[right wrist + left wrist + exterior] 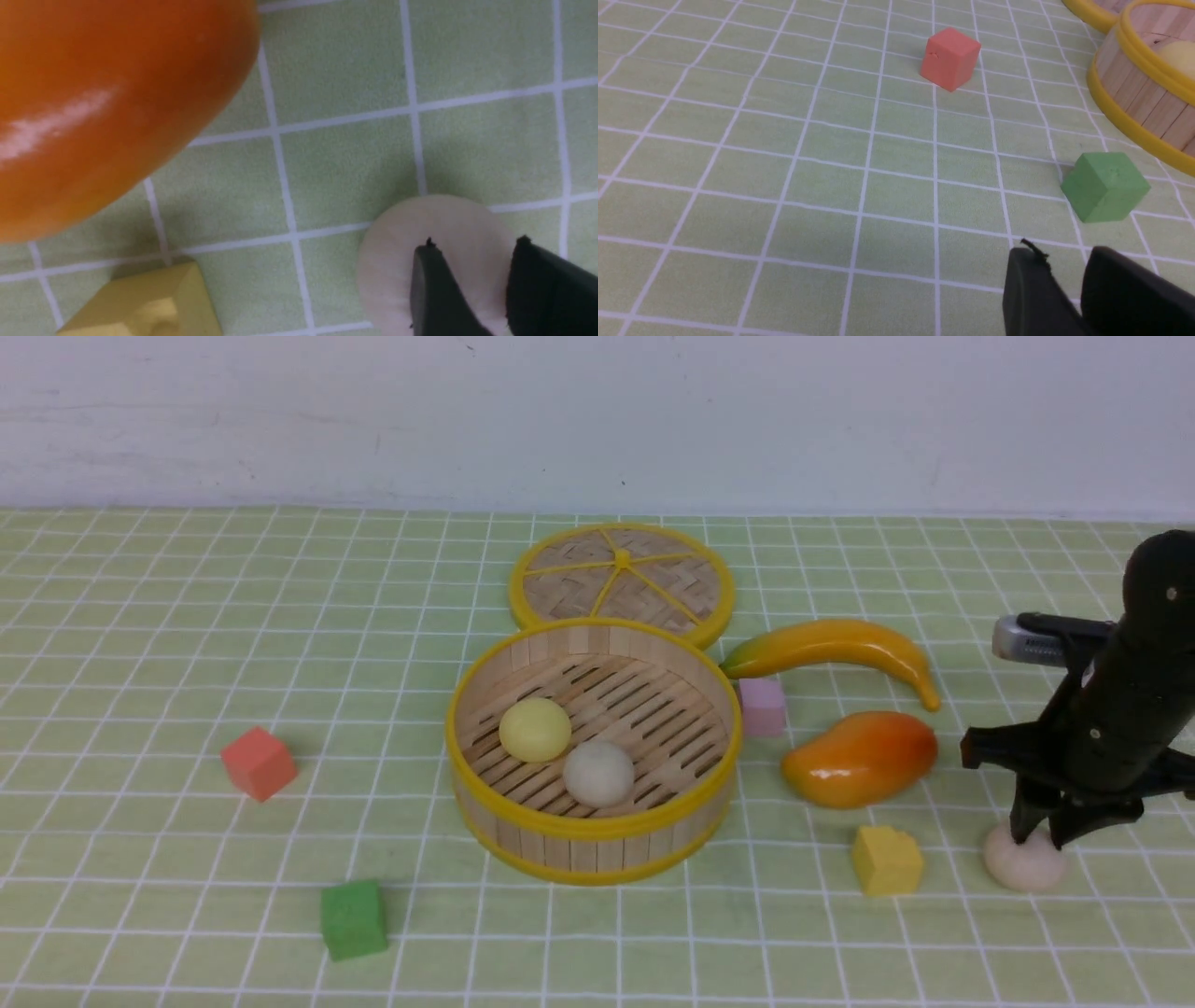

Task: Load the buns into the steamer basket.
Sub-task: Use the right arm to grab a steamed stuffed bun, then use the right arm to put the steamed stuffed bun into the steamer

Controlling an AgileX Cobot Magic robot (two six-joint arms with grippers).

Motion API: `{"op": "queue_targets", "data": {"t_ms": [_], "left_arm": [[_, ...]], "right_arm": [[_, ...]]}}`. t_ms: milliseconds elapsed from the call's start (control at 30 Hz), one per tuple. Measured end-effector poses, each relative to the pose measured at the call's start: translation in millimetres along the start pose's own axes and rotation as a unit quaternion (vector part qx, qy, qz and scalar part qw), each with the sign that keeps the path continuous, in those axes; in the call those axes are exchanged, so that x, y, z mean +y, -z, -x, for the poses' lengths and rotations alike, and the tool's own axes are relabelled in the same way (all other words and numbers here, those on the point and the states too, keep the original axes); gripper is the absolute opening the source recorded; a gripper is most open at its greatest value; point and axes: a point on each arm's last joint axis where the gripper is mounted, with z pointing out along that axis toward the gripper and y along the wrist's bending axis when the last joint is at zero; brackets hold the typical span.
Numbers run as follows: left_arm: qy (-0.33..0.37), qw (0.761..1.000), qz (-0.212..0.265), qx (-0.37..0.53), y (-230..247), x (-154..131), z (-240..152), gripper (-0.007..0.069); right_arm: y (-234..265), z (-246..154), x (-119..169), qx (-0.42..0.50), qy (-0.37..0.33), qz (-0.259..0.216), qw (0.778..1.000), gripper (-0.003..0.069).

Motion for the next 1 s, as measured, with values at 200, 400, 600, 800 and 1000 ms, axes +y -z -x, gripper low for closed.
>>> {"op": "queue_targets", "data": {"t_ms": [200,400,600,800,1000], "left_arm": [[0.000,1.000,0.000,0.001,-0.1,0.1,-0.3,0.0179],[0.000,1.000,0.000,0.001,-0.1,0.1,-0.3,0.0183],[0.000,1.000,0.000,0.001,-0.1,0.1,-0.3,0.0183],[0.000,1.000,0.000,0.001,-0.1,0.1,-0.3,0.0190],[0.000,1.000,0.000,0.001,-0.1,0.1,-0.3,0.0197]], "right_arm": [[-5.8,-1.1,1.2,0.013,-0.011,0.008,1.000,0.0216],[-5.7,-2.9,3.0,0.023,-0.012,0.018,1.000,0.0039],[0.5,-4.3,4.1,0.025,-0.006,0.024,0.999,0.0001],[38.2,-1.7,13.7,-0.010,0.013,0.076,0.997,0.0001],[92.8,18.0,39.6,-0.078,0.008,0.203,0.976,0.0001]]}}
